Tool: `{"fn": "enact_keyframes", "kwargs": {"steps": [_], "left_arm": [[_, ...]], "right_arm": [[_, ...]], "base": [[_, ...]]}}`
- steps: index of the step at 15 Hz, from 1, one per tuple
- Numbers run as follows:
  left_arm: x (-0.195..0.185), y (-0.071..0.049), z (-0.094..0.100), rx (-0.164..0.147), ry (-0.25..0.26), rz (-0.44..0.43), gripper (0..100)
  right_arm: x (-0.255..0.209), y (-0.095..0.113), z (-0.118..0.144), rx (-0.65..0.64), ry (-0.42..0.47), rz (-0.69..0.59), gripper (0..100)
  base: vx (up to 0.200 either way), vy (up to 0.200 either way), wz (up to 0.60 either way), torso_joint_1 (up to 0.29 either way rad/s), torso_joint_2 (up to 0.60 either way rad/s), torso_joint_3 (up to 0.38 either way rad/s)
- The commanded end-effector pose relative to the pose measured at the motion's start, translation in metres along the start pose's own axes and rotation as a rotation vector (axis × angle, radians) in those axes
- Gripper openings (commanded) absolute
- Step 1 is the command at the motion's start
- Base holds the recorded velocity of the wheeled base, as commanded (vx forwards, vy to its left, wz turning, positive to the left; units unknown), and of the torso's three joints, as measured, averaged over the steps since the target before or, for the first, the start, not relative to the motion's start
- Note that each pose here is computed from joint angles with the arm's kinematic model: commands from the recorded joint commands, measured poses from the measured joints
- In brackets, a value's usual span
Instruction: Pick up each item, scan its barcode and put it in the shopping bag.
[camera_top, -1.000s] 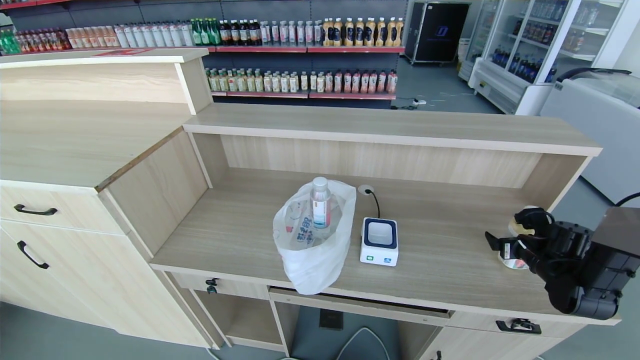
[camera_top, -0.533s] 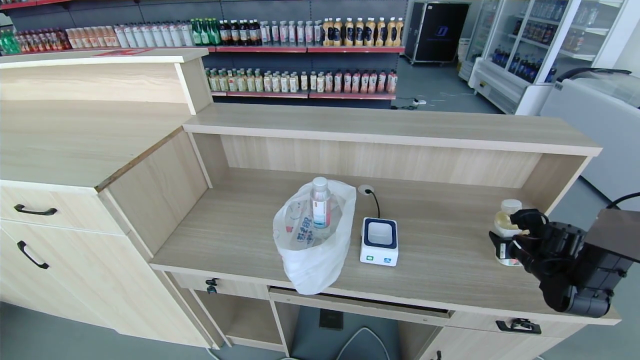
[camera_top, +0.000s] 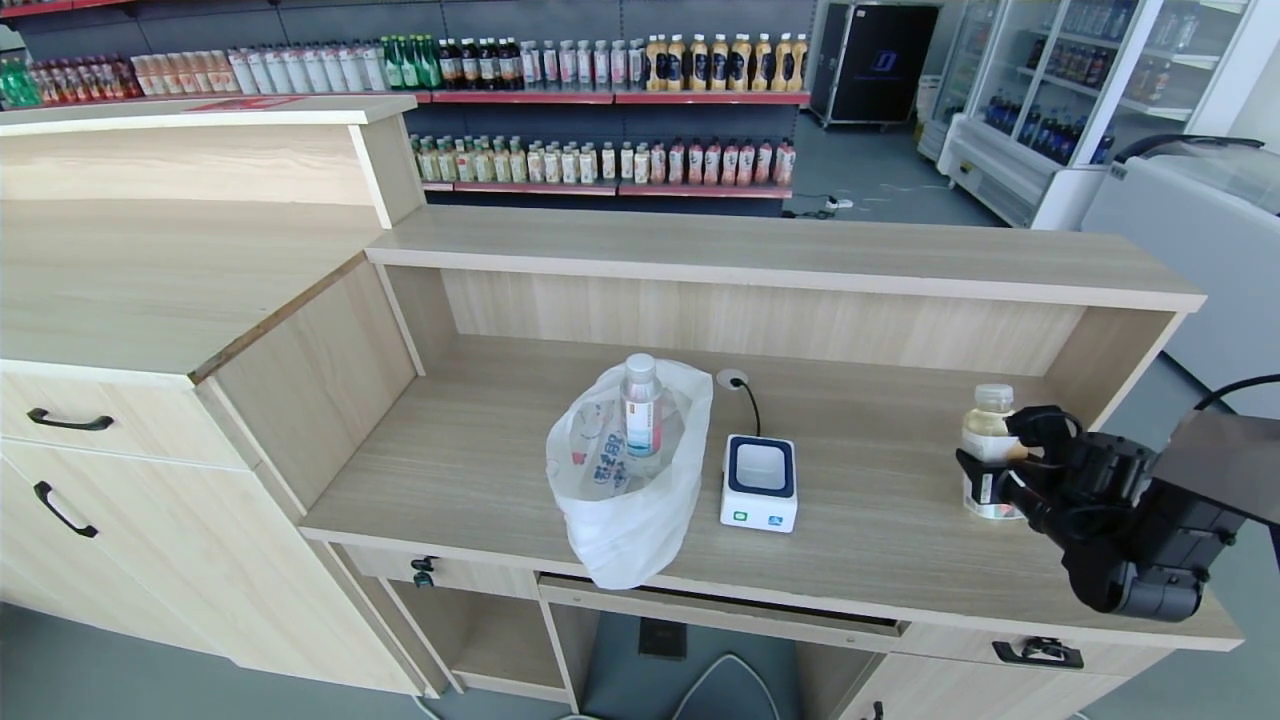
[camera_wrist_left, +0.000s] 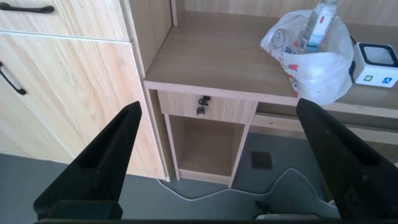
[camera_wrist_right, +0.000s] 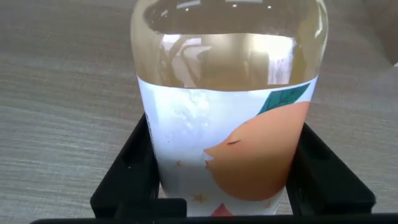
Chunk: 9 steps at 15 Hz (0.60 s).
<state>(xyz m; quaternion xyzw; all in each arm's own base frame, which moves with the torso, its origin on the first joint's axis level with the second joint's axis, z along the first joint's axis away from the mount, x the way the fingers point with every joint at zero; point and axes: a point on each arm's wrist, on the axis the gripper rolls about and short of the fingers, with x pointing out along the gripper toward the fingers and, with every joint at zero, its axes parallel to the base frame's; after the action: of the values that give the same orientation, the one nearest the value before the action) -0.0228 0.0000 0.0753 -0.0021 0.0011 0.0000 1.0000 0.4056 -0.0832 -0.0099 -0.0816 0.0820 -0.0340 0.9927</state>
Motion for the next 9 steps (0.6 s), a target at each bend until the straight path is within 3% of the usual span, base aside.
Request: {"fn": "enact_keyframes", "kwargs": {"steps": [1,4,7,9], "left_arm": [[0.0,0.0,0.0,0.0,-0.001,0.0,100],[0.0,0.0,0.0,0.0,-0.001,0.0,100],[0.0,0.0,0.0,0.0,-0.001,0.0,100],[0.0,0.0,0.0,0.0,-0.001,0.0,100]], "right_arm": [[-0.001,0.005,0.013,0.009,-0.025,0.012,0],[-0.001,0.008,0.034,0.063,-0.074,0.028,0],[-0.014,0.006,0.088,0.208,-0.1,0.11,0],[-0.043,0.01,0.136,0.333,-0.075,0.263,0]], "base": [[0.0,0.0,0.0,0.0,0.0,0.0],[0.0,0.0,0.0,0.0,0.0,0.0],[0.0,0.0,0.0,0.0,0.0,0.0],[0.0,0.0,0.0,0.0,0.0,0.0]]}}
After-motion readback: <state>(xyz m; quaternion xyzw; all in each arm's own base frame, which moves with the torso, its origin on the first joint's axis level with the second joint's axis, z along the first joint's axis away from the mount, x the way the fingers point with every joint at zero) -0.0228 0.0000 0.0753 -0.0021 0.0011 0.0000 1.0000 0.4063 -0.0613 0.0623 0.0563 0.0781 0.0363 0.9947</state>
